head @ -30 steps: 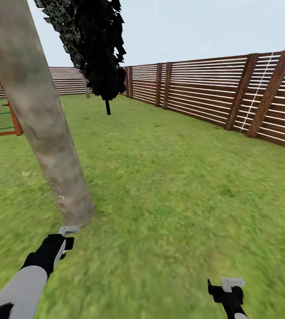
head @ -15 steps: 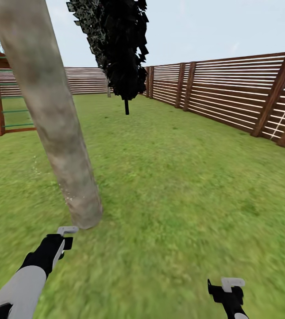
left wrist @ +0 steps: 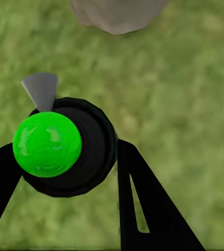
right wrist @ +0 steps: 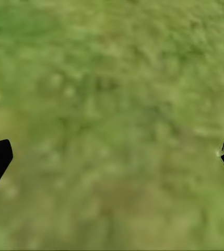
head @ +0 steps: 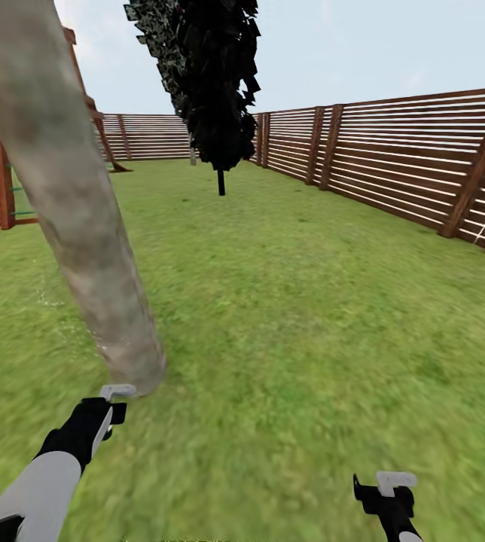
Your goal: In the garden, pick up the pesticide atomizer on the floor and spray pesticide onto both trees until each tree trunk is fully covered.
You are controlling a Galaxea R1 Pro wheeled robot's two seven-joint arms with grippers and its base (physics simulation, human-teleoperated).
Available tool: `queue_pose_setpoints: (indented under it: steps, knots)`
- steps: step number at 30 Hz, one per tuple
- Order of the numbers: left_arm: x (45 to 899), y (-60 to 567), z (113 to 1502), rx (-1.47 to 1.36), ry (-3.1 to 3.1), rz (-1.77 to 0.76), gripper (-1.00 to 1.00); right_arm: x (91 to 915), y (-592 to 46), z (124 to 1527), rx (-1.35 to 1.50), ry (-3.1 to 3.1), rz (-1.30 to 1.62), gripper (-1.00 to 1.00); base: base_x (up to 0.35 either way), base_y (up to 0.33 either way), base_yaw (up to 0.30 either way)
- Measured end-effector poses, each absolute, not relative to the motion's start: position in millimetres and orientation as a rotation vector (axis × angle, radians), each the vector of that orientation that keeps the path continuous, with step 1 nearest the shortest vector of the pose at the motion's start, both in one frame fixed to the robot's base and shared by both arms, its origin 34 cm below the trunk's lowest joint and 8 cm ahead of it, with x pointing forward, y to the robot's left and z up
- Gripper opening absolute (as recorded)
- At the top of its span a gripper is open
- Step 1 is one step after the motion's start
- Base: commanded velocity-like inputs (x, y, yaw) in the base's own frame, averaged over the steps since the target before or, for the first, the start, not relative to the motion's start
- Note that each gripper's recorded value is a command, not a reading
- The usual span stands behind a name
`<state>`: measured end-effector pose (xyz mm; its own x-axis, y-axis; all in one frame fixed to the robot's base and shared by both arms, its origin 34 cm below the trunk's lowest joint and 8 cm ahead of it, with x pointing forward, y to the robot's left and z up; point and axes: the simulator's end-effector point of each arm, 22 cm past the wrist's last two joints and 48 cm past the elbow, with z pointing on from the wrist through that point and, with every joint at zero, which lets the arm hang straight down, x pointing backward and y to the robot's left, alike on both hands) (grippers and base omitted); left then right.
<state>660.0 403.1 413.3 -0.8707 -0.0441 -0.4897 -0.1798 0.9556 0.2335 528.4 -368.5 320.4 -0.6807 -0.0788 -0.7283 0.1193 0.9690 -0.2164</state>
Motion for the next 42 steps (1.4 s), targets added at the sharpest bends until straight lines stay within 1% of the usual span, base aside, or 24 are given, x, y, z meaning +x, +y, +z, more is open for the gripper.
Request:
queue_pose_setpoints:
  steps: [11,14,17,20,21,22,23,24,28,32,35,37,39,42]
  knots:
    - [670,396,419,-0.146,2.599,0.349,-1.00,528,-369,320,0.028,2.298,-0.314,1.00,-0.018,-0.026,0.262]
    - [688,399,435,-0.140,2.573,0.333,-1.00,529,-369,321,0.029,2.298,-0.315,1.00,0.000,0.000,0.027]
    - [712,375,455,-0.128,2.591,0.229,-1.00,529,-370,321,0.030,2.297,-0.317,1.00,0.000,0.000,0.002]
    - [740,366,484,-0.051,2.569,0.236,-1.00,529,-371,321,0.030,2.296,-0.318,1.00,0.000,0.000,0.000]
    - [743,368,491,-0.039,2.584,0.227,-1.00,529,-371,321,0.030,2.296,-0.317,1.00,0.000,0.000,0.000]
    - [744,386,500,-0.061,2.600,0.167,-1.00,529,-370,321,0.030,2.297,-0.316,1.00,0.000,0.000,0.000]
    - [739,416,504,-0.042,2.607,0.212,-1.00,529,-370,321,0.028,2.297,-0.315,1.00,-0.022,0.000,0.000]
    - [740,405,503,-0.046,2.610,0.152,-1.00,528,-369,321,0.027,2.298,-0.314,1.00,-0.165,0.000,0.000]
    - [759,382,525,0.038,2.577,0.156,-1.00,529,-369,321,0.027,2.298,-0.314,1.00,-0.146,0.000,0.000]
    - [775,376,564,-0.006,2.598,0.150,-1.00,529,-370,321,0.029,2.297,-0.315,1.00,-0.010,0.000,0.000]
    - [778,393,576,-0.011,2.596,0.195,-1.00,529,-370,321,0.029,2.297,-0.315,1.00,0.000,0.000,0.000]
    - [772,417,579,-0.032,2.606,0.211,-1.00,529,-370,321,0.029,2.297,-0.315,1.00,0.000,0.000,0.000]
    - [771,407,578,0.014,2.620,0.142,-1.00,529,-370,321,0.029,2.297,-0.316,1.00,0.000,0.000,0.000]
    - [769,370,579,0.124,2.666,0.120,-1.00,529,-370,321,0.029,2.297,-0.316,1.00,0.000,0.000,0.000]
